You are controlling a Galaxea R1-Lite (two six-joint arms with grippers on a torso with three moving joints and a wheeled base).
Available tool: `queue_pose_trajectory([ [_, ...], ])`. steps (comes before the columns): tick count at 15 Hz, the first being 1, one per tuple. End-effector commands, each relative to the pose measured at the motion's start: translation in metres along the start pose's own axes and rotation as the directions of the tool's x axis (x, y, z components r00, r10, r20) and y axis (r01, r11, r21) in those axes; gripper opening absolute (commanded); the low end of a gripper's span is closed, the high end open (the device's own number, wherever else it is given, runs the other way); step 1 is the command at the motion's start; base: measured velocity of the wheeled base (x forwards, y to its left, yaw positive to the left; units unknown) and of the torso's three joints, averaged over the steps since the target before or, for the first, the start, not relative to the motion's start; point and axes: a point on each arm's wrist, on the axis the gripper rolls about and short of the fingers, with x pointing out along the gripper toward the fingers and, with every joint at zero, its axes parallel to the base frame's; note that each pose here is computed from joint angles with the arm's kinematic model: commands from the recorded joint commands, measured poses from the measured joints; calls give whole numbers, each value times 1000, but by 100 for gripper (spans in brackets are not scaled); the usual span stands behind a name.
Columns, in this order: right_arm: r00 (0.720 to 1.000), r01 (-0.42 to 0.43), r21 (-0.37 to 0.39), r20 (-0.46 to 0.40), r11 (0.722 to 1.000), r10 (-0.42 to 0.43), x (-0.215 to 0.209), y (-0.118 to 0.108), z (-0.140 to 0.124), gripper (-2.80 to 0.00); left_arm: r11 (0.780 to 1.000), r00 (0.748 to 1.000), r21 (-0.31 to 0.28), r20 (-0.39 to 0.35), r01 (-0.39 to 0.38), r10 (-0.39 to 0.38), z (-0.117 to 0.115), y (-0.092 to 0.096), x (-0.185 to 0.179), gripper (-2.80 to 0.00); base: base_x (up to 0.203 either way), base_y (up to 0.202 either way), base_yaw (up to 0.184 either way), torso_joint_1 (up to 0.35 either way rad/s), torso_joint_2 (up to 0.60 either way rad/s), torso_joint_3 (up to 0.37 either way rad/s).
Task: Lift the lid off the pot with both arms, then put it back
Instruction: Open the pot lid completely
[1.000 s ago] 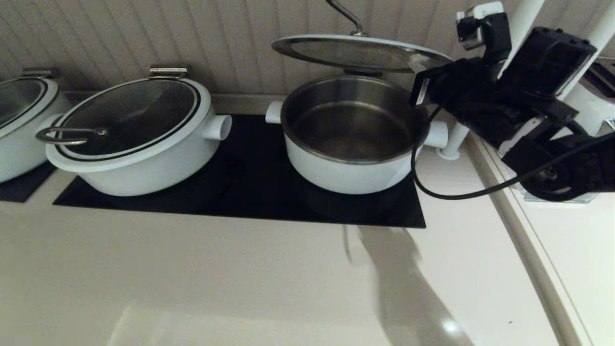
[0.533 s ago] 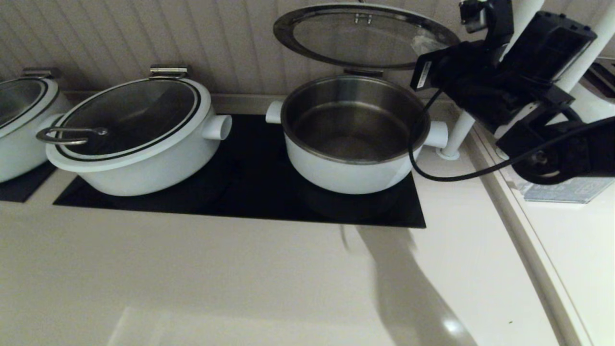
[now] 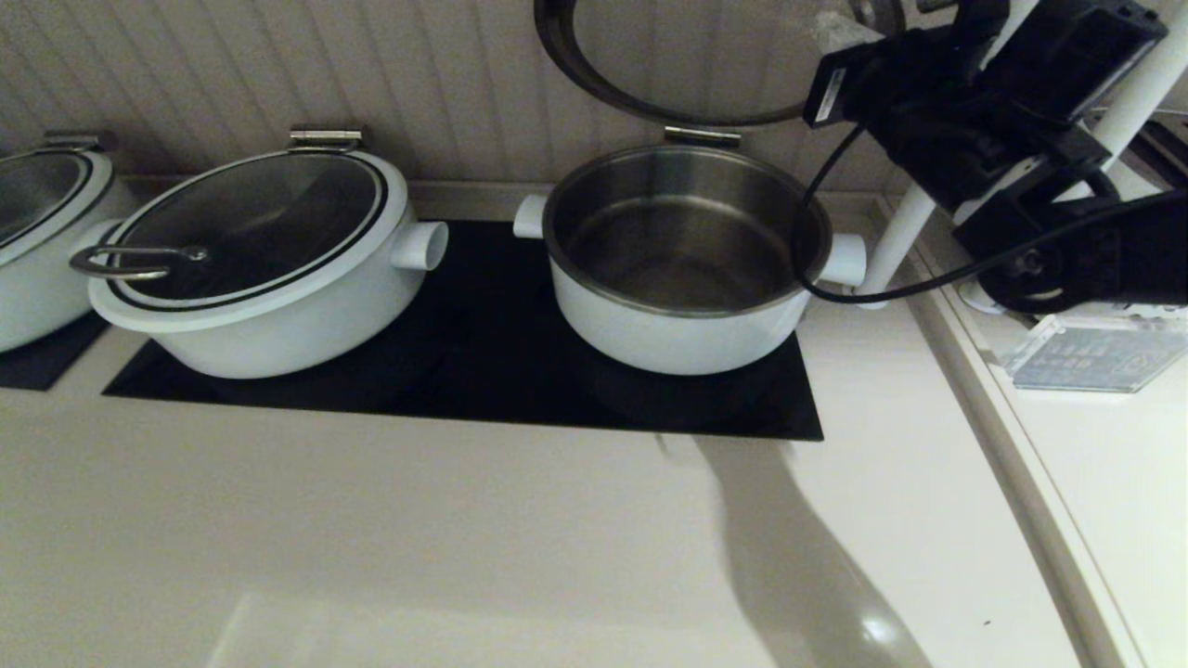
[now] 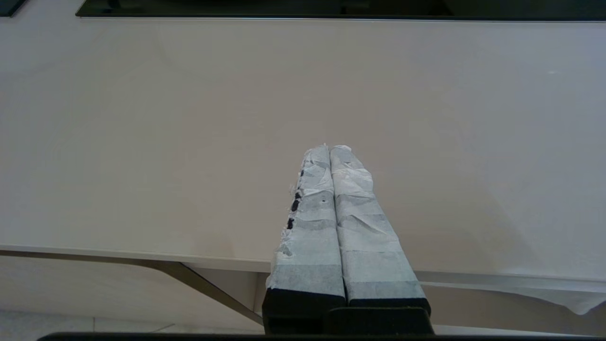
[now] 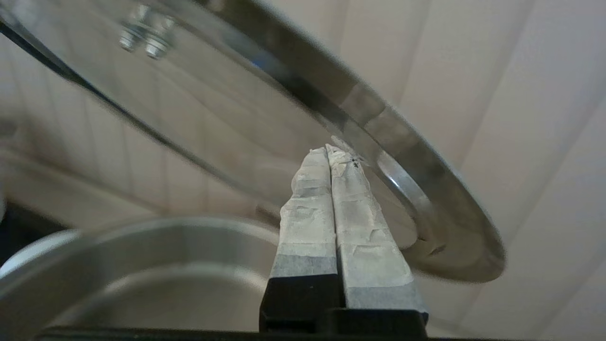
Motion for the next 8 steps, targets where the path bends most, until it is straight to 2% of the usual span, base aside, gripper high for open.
queue_pose_trajectory([
  [1, 999, 8, -7, 32, 1000, -8, 5, -2, 5, -280, 1000, 1000, 0, 1, 0, 0, 0, 0, 0, -280, 0, 0, 0, 0, 0, 0],
  [8, 996, 7, -13, 84, 1000, -6, 13, -6, 11, -280, 1000, 1000, 0, 1, 0, 0, 0, 0, 0, -280, 0, 0, 0, 0, 0, 0],
])
